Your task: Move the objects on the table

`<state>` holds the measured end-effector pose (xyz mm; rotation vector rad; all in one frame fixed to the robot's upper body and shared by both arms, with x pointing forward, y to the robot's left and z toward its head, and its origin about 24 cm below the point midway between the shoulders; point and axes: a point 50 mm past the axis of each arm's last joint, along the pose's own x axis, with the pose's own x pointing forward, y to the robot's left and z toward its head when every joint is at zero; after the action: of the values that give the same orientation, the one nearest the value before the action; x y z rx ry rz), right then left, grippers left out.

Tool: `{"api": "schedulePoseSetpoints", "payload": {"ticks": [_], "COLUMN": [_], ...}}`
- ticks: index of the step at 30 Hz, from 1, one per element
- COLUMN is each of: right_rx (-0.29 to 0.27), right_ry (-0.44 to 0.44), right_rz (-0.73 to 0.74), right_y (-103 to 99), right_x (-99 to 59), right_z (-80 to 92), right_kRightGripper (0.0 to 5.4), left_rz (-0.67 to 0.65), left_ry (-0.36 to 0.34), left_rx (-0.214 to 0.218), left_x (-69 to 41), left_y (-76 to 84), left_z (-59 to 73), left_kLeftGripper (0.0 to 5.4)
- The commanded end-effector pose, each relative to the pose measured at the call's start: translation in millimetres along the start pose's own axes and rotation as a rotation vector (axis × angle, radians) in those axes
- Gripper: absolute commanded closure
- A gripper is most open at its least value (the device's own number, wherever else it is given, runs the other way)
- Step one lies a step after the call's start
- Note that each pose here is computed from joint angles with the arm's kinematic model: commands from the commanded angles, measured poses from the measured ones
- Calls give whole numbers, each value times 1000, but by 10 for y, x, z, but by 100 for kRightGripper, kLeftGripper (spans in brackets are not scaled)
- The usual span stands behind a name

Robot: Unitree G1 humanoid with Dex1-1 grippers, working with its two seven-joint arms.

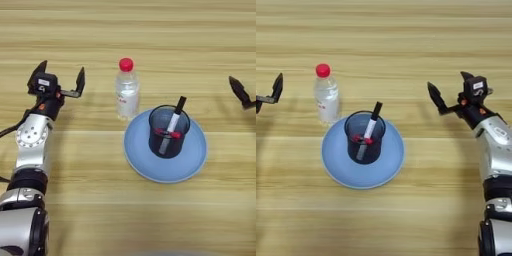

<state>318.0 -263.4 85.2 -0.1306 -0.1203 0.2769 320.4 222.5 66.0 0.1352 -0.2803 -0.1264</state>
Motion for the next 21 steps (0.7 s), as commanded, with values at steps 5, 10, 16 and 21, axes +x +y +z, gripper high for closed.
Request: {"api": "schedulePoseSetpoints", "payload": {"ticks": [5, 10, 16, 21], "right_rx": [-39, -76, -61, -51], "right_ry": [-39, -77, -121, -139], "right_rz": [-90, -169, -267, -357], "right_y": [0, 54, 137, 157], "right_x": [54, 52, 54, 13], "right_z": [25, -6, -64, -131], "right_kRightGripper": [4, 4, 4, 4], "left_rz": [-14, -18, -17, -16], "left_ry": [-19, -17, -17, -18], "left_rx": [-14, -16, -16, -16], "left_x": [-27, -33, -39, -48], "left_y": [-25, -40, -42, -42], "left_z": [16, 12, 13, 16], "left_kLeftGripper": [0, 0, 0, 0]}}
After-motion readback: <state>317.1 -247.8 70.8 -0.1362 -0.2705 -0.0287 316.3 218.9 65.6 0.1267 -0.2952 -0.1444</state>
